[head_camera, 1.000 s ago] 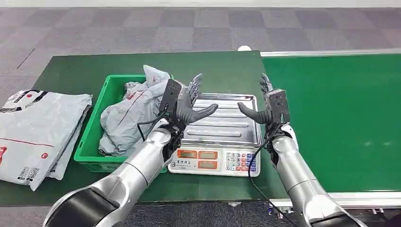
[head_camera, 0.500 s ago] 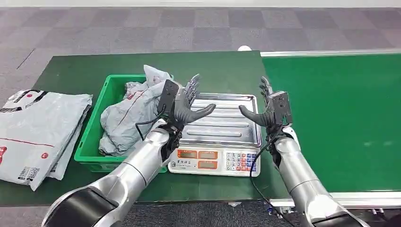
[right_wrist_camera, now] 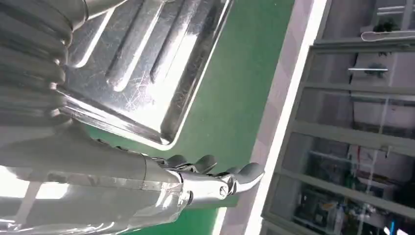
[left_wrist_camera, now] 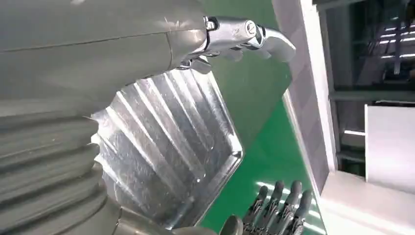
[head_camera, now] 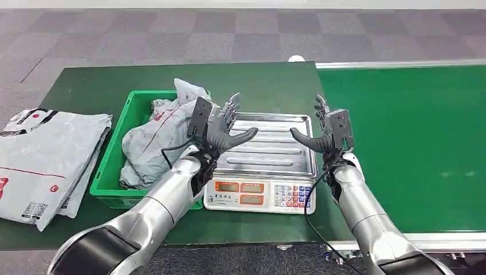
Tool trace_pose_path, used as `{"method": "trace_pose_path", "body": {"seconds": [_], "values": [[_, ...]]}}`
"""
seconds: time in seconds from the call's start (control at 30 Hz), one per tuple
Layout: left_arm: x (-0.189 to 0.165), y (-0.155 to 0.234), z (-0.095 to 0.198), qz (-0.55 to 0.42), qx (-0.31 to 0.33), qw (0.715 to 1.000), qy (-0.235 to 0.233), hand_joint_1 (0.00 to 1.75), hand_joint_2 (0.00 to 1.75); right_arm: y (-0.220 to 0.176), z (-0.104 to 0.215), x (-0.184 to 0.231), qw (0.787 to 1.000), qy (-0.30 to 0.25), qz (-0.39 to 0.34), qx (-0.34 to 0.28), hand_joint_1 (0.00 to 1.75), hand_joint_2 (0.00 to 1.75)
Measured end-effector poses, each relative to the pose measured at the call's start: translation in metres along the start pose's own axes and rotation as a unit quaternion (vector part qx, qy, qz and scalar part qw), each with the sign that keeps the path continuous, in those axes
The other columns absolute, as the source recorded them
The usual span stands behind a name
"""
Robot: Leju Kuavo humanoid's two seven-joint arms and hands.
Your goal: Moved the parcel from conveyor to table for the left to box.
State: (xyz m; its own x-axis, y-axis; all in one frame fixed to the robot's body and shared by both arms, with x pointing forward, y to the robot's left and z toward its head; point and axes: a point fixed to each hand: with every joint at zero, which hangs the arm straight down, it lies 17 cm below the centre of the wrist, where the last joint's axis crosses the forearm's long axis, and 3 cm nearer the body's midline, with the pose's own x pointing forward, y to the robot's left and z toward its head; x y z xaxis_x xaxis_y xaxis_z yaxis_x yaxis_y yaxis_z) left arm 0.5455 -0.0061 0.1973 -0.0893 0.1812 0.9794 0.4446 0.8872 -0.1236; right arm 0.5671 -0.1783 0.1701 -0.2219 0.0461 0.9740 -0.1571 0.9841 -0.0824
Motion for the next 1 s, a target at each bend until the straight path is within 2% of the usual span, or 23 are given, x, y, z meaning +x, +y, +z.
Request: {"method": "trace_pose_path", "body": {"seconds": [0.33, 1.0], "values": [[0.0024, 0.0076, -0.0008, -0.044, 0.017, 0.999, -0.014, 0.00, 1.75, -0.0028, -0.0035, -0.0004, 1.000, 0.001, 0.017, -0.006, 0.00, 1.75], [0.0050, 0.0089, -0.0006, -0.049, 0.020, 0.998, -0.023, 0.00, 1.75, -0.0004, -0.0030, -0.0023, 1.000, 0.006, 0.017, -0.001, 0.00, 1.75]]}}
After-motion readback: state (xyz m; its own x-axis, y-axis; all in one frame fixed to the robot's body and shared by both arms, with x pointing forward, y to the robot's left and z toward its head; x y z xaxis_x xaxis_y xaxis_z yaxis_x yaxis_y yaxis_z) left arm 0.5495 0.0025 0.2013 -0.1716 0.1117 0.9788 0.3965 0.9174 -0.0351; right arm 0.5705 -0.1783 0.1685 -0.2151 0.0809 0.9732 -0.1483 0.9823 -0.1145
